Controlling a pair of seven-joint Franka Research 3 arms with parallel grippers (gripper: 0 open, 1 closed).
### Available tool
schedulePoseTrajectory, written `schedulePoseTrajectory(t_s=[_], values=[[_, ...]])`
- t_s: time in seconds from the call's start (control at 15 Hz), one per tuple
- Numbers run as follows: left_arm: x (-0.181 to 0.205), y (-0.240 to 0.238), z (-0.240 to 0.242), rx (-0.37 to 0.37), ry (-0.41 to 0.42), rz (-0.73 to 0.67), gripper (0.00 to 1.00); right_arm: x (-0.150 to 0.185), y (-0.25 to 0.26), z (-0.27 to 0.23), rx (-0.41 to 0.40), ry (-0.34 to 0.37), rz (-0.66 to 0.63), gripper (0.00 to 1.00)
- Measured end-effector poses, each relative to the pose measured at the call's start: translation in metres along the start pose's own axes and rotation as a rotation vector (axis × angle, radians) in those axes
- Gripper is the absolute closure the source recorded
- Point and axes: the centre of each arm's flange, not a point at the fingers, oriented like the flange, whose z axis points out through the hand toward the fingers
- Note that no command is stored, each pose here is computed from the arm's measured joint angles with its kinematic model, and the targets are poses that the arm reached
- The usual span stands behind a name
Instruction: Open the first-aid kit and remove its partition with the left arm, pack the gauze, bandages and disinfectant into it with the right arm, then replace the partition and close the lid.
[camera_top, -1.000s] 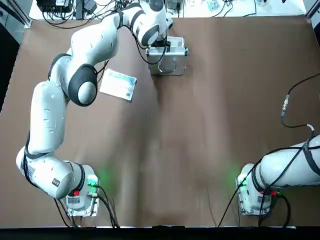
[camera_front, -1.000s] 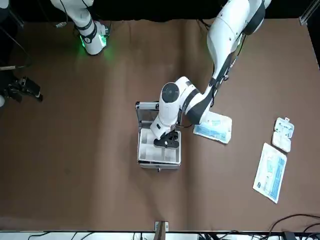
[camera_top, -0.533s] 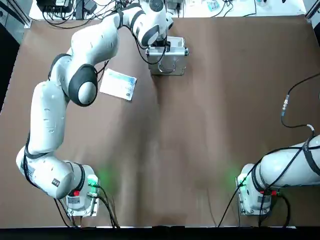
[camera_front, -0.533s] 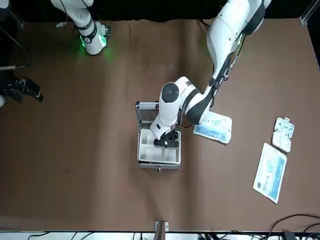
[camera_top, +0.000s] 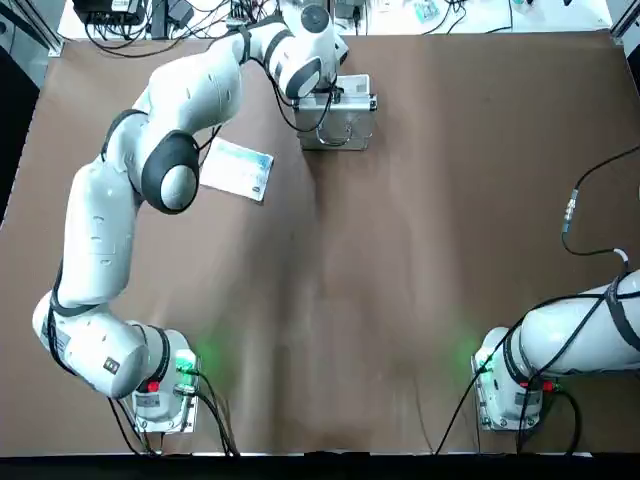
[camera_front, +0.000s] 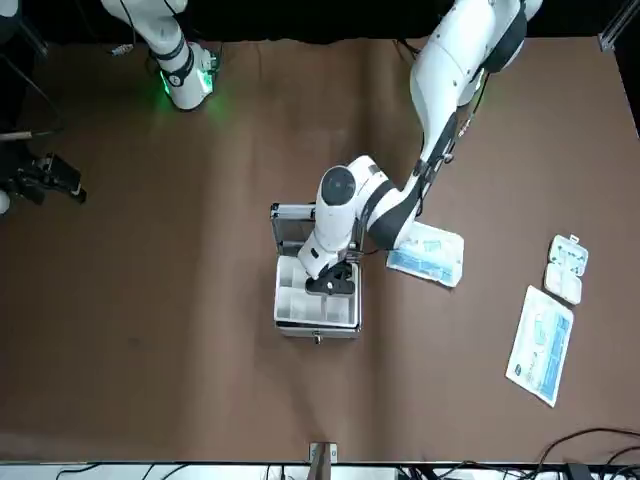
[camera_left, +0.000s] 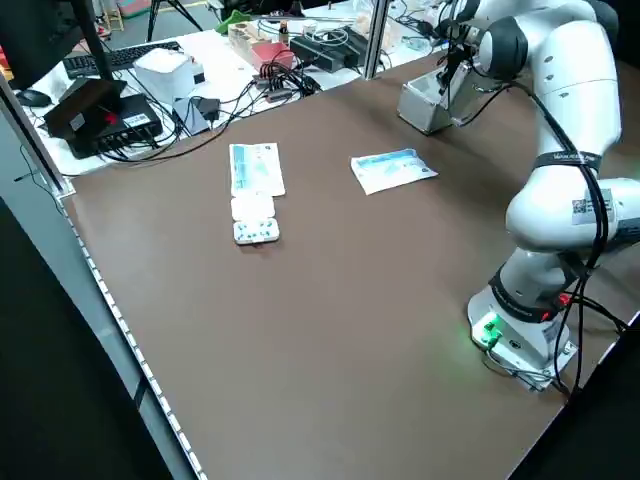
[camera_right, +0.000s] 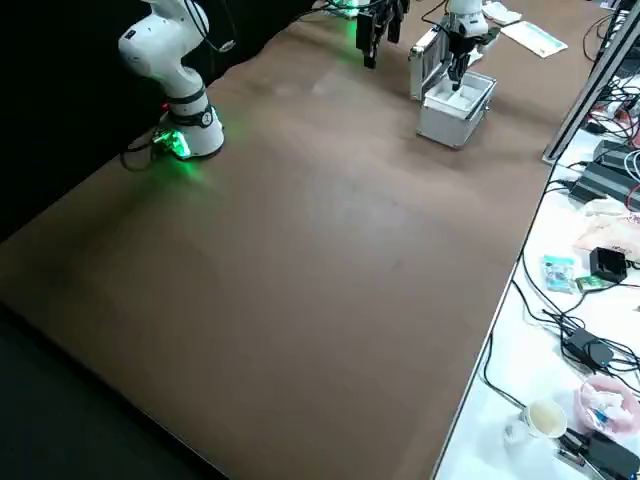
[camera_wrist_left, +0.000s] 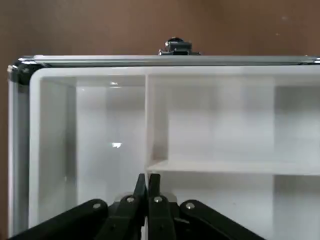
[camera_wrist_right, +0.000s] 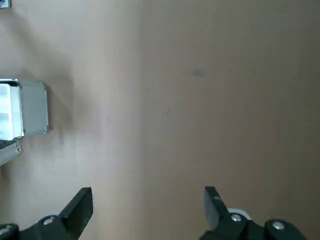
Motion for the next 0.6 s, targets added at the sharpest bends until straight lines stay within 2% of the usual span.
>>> schedulePoseTrajectory(t_s=[0.6], values=[[0.0017,0.0001,-0.0016,-0.004,0.005,-0.002,0.96,-0.0008,0.0006,0.0010,-0.001,-0.008,0.001,0.01]])
